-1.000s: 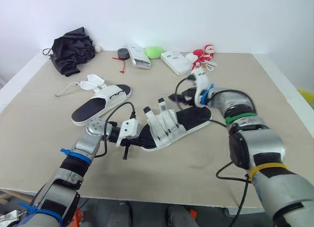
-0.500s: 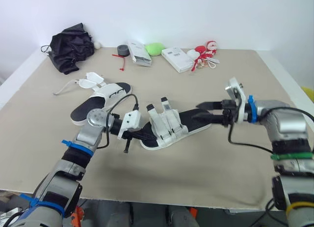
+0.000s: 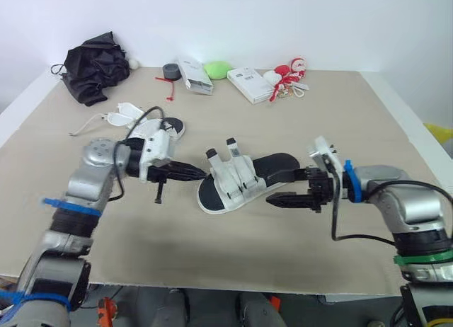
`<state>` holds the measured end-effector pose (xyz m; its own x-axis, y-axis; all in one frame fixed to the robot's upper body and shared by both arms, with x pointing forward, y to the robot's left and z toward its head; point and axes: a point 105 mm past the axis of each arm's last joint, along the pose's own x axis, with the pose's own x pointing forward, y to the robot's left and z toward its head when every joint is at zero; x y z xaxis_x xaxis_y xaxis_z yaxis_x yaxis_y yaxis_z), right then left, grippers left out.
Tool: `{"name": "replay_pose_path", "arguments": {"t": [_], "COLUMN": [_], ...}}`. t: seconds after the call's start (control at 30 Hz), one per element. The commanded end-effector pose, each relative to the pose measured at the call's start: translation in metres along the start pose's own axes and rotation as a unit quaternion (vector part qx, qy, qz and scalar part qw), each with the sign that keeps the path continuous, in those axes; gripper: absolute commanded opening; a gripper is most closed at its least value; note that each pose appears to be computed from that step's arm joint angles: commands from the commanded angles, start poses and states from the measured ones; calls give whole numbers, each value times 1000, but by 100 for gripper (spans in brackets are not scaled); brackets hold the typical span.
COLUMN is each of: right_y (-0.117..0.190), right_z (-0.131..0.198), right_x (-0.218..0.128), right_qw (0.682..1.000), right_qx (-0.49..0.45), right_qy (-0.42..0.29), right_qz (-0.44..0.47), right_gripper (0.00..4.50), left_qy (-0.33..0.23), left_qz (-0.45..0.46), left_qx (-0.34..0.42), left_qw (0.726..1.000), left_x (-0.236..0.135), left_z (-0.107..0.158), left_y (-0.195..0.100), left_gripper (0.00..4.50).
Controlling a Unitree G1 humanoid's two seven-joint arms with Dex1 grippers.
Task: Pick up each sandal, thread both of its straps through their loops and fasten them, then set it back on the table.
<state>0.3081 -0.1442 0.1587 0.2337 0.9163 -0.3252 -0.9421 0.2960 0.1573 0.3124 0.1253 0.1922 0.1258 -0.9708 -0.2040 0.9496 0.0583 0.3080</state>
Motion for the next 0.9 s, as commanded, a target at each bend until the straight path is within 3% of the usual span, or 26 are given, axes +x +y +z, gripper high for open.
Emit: {"name": "replay_pose_path", "arguments": {"t": [0.03,0.3,0.43,0.53,0.77,0.9], "right_y": [-4,-7,-3,1,17,20], "right_z": [12,0,-8,-11,-24,-23], "right_x": [-2,7,15,22,31,29], "right_qw": [1000,999,998,998,998,998], "right_qx": [-22,-17,-13,-5,25,43], "right_qy": [-10,20,33,26,0,-32], "right_qz": [-3,26,44,55,60,36], "right_gripper": [441,441,441,362,8,8], "left_qy": [-29,-14,-32,-66,-76,-79], "left_qz": [36,83,99,121,141,141], "left_qx": [-9,-44,-53,-68,-92,-105], "left_qw": [999,995,993,988,983,981], "left_x": [-16,-30,-29,-28,-29,-28], "left_z": [18,5,7,13,14,11], "left_y": [-3,-25,-25,-21,-17,-17], "left_gripper": [0,0,0,0,0,0]}}
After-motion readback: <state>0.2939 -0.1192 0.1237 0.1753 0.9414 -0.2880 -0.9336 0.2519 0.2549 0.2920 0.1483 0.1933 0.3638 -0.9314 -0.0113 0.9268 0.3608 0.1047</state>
